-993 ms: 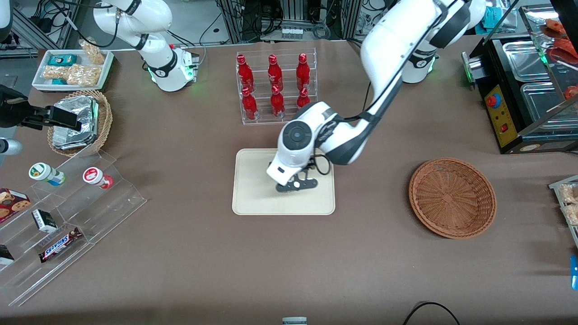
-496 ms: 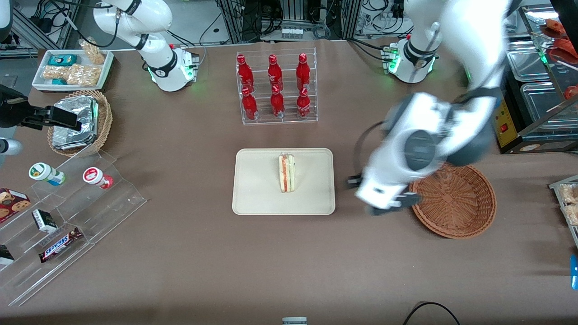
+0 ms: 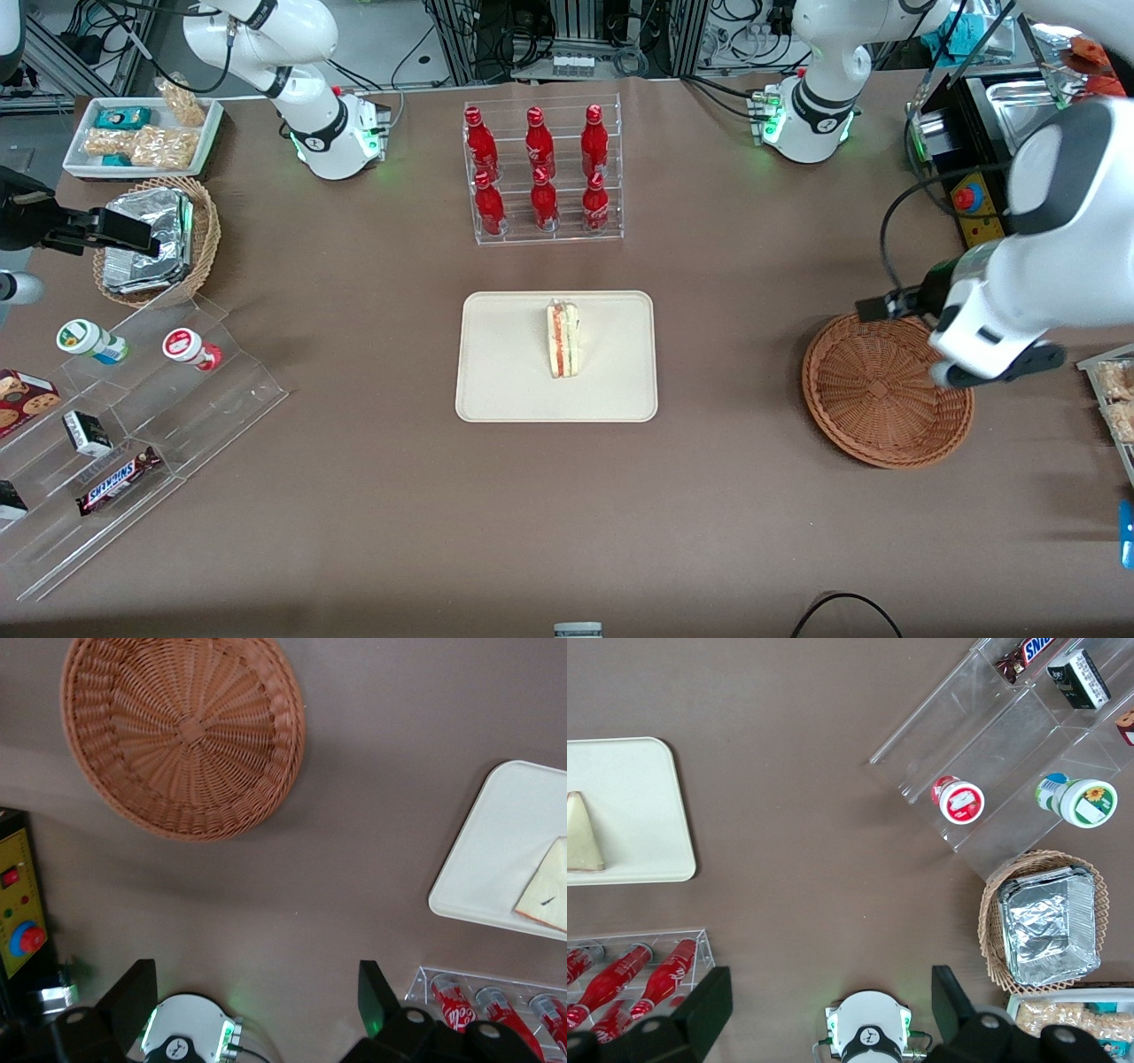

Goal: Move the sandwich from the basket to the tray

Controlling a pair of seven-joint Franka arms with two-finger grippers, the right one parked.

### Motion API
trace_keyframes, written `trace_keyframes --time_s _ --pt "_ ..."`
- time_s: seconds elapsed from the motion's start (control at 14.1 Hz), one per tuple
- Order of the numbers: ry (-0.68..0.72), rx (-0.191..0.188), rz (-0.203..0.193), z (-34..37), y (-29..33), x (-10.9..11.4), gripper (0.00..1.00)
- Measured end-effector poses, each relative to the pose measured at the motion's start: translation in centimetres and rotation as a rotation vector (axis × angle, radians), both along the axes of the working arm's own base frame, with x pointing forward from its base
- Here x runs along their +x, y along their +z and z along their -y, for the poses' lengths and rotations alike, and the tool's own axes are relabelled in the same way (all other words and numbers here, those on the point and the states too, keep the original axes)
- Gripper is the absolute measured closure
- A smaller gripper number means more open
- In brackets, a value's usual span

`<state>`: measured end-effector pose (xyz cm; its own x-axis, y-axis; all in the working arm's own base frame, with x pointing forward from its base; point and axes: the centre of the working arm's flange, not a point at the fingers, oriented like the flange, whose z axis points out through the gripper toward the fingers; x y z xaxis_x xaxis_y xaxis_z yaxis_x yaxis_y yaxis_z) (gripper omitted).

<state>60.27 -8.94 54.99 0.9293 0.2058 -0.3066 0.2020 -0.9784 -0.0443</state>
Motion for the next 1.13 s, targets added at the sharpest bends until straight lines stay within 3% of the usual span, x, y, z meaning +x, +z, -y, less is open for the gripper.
trace_keyframes --time_s 0.28,0.71,0.92,1.13 --pt "0.007 -0.003 0.058 -0.3 3.4 -0.5 0.00" --pt "0.009 0.004 0.047 -0.5 3.8 -1.3 0.00" --pt "0.000 0.018 0.110 0.7 2.7 -2.9 0.00" --pt "-0.001 0.035 0.136 0.9 2.4 -4.8 0.00"
